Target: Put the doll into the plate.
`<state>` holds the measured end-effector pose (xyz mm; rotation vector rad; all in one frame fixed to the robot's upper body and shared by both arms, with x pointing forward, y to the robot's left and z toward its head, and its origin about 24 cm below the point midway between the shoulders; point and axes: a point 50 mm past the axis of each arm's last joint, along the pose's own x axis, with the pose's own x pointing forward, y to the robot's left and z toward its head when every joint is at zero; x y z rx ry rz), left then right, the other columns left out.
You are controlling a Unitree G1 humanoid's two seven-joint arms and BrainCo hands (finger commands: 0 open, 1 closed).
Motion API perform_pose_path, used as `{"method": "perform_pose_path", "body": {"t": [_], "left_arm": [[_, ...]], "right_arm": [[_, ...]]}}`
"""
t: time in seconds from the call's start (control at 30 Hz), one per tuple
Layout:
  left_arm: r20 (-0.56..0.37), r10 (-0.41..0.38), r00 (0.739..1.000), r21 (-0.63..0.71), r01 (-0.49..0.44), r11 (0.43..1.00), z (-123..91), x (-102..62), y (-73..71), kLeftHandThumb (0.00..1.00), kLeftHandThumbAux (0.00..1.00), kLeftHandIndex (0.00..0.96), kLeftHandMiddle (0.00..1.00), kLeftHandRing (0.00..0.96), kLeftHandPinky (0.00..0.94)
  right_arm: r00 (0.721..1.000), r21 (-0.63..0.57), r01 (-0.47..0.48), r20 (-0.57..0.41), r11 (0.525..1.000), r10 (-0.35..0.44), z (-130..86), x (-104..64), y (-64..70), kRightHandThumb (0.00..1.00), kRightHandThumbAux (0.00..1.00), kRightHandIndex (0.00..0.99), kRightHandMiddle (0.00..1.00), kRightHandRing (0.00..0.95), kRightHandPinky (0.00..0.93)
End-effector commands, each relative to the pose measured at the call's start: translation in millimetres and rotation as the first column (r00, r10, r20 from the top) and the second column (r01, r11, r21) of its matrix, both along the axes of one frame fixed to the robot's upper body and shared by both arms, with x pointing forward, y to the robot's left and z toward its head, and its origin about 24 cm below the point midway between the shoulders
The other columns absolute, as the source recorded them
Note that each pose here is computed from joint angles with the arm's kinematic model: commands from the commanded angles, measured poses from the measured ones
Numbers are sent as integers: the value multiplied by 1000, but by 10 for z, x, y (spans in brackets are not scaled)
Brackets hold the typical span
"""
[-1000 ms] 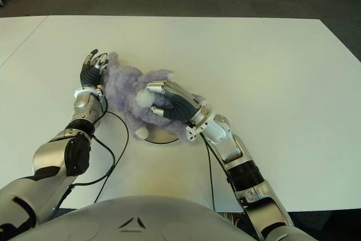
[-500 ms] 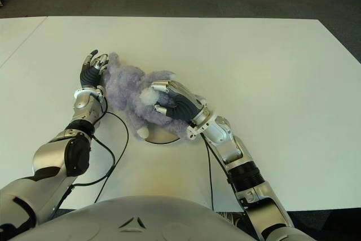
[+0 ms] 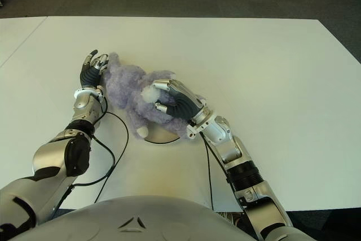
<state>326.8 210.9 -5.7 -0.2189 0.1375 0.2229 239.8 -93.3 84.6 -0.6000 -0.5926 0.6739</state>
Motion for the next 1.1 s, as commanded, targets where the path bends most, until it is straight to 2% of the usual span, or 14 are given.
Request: {"method": "perform_pose_path", "body": {"t": [0.03, 0.3, 0.37, 0.43, 0.47, 0.5, 0.53, 0.63, 0.67, 0.7, 0.73, 1.1], "left_arm": [[-380, -35, 924, -116, -9, 993, -763, -579, -223, 0, 646, 157, 301, 317, 309], [-386, -31, 922, -119, -16, 993, -767, -579, -231, 0, 655, 166, 300, 308, 306], [-388, -31, 921, -117, -16, 993, -768, -579, -231, 0, 657, 165, 297, 305, 305], [-389, -31, 921, -117, -16, 993, -768, -577, -234, 0, 661, 165, 295, 303, 303], [-390, -30, 920, -116, -16, 993, -767, -576, -235, 0, 665, 165, 295, 304, 308], [-390, -30, 920, -117, -17, 993, -767, -576, -236, 0, 666, 166, 295, 304, 309], [-390, -30, 920, -117, -18, 993, -767, -575, -236, 0, 668, 167, 296, 306, 315], [-391, -28, 920, -116, -19, 993, -767, -575, -236, 0, 667, 168, 295, 303, 299], [-392, -27, 920, -118, -21, 993, -768, -576, -237, 0, 670, 170, 293, 301, 294], [-392, -26, 920, -119, -22, 993, -769, -577, -238, 0, 678, 174, 291, 300, 299], [-392, -26, 920, -120, -23, 992, -770, -577, -238, 0, 679, 174, 290, 300, 300], [-387, -20, 922, -125, -30, 992, -771, -582, -237, 0, 665, 166, 288, 297, 301]], "right_arm": [[993, -108, 26, -109, 994, -38, -259, 27, -50, 695, 721, 439, 862, 868, 868], [996, -89, 2, -92, 996, -10, -220, 51, -55, 677, 725, 428, 754, 772, 766], [996, -87, 3, -92, 996, -11, -216, 53, -58, 673, 727, 420, 704, 737, 733], [996, -90, 12, -90, 996, -20, -218, 55, -69, 670, 728, 414, 612, 654, 643], [996, -93, 17, -88, 996, -25, -219, 54, -75, 271, 631, 274, 377, 401, 416], [996, -97, 24, -84, 995, -33, -222, 51, -82, 199, 616, 249, 336, 357, 377], [996, -100, 29, -82, 995, -37, -224, 49, -86, 123, 594, 182, 215, 199, 210], [996, -99, 72, -40, 993, -76, -221, 49, -89, 85, 583, 123, 144, 96, 31], [995, -84, 98, -7, 992, -99, -213, 50, -93, 83, 576, 89, 105, 37, 7], [993, -73, 114, 14, 991, -113, -207, 50, -96, 86, 567, 22, 41, 9, 1], [992, -65, 125, 29, 990, -123, -205, 50, -98, 87, 565, 10, 31, 4, 0], [979, -3, 170, 116, 985, -168, -184, 84, -88, 121, 507, 0, 0, 0, 0]]}}
